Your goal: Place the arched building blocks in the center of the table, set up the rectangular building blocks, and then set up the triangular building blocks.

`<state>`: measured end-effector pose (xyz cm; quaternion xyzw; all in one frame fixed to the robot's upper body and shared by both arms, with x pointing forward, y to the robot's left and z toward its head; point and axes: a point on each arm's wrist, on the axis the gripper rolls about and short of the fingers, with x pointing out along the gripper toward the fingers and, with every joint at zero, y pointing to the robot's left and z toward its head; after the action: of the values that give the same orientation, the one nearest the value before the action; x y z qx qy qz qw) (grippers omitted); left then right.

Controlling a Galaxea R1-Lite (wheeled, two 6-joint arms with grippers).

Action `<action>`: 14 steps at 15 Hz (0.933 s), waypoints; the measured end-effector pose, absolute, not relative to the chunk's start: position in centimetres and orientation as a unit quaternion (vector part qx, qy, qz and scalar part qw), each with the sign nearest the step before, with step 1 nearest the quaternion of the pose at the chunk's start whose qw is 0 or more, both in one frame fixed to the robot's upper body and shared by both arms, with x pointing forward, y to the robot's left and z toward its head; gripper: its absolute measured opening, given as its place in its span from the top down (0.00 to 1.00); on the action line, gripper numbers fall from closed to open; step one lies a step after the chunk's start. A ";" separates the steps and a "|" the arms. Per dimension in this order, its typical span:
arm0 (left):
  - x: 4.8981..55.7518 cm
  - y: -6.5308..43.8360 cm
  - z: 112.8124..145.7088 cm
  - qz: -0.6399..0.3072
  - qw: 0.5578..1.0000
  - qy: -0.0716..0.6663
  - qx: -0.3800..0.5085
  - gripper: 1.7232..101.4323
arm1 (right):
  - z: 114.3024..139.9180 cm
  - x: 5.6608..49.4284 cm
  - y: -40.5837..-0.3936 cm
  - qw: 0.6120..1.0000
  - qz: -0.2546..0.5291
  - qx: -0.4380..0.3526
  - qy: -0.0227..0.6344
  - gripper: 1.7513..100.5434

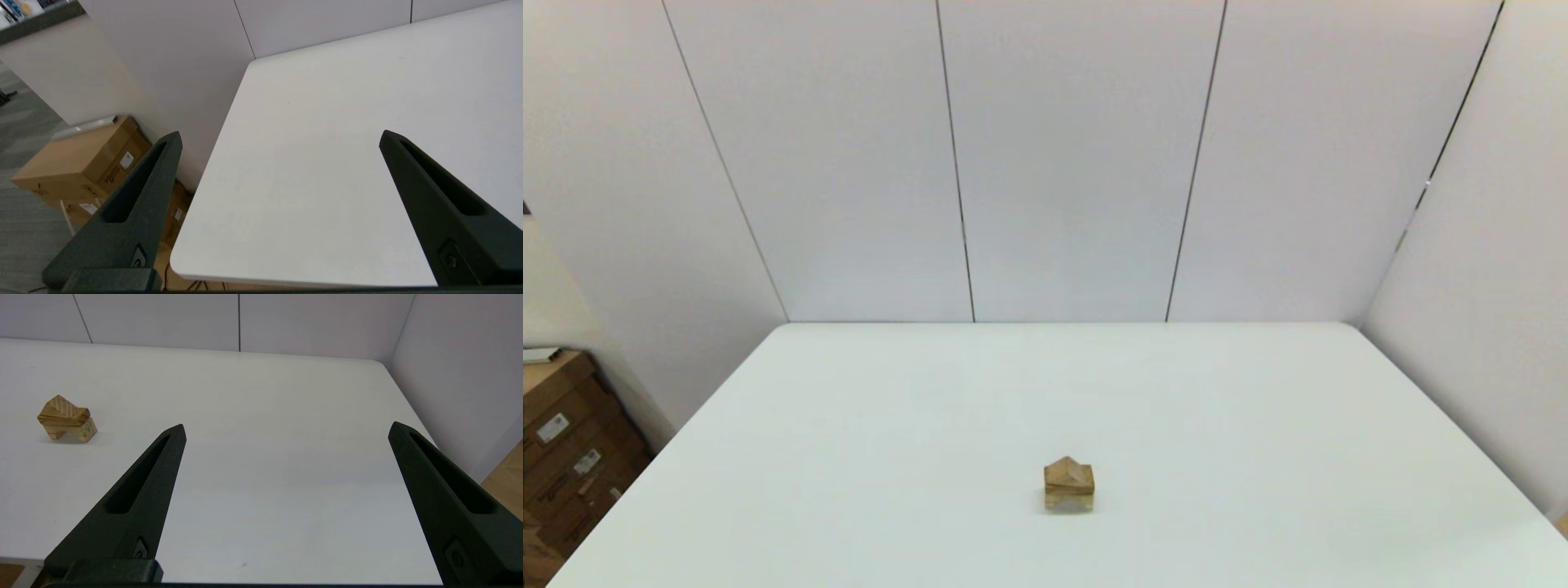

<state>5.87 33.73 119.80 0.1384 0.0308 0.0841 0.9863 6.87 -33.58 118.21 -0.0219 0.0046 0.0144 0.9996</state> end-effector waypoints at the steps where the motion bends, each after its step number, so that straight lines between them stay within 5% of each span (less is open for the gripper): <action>1: 6.1 33.7 119.7 0.078 0.986 0.021 0.147 0.04 | 118.2 6.9 -33.6 1.000 0.014 -0.022 0.005 0.03; 7: 6.7 33.2 118.9 -0.026 0.989 -0.020 0.143 0.04 | 118.2 6.9 -33.6 1.000 0.014 -0.022 0.005 0.03; 14: 6.9 33.3 118.3 0.000 1.000 -0.001 0.008 0.04 | 118.2 6.9 -33.6 1.000 0.014 -0.022 0.005 0.03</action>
<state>6.90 33.34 118.25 0.0077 -0.0006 0.0002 1.0000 6.87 -33.58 118.21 -0.0219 0.0046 0.0141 0.9996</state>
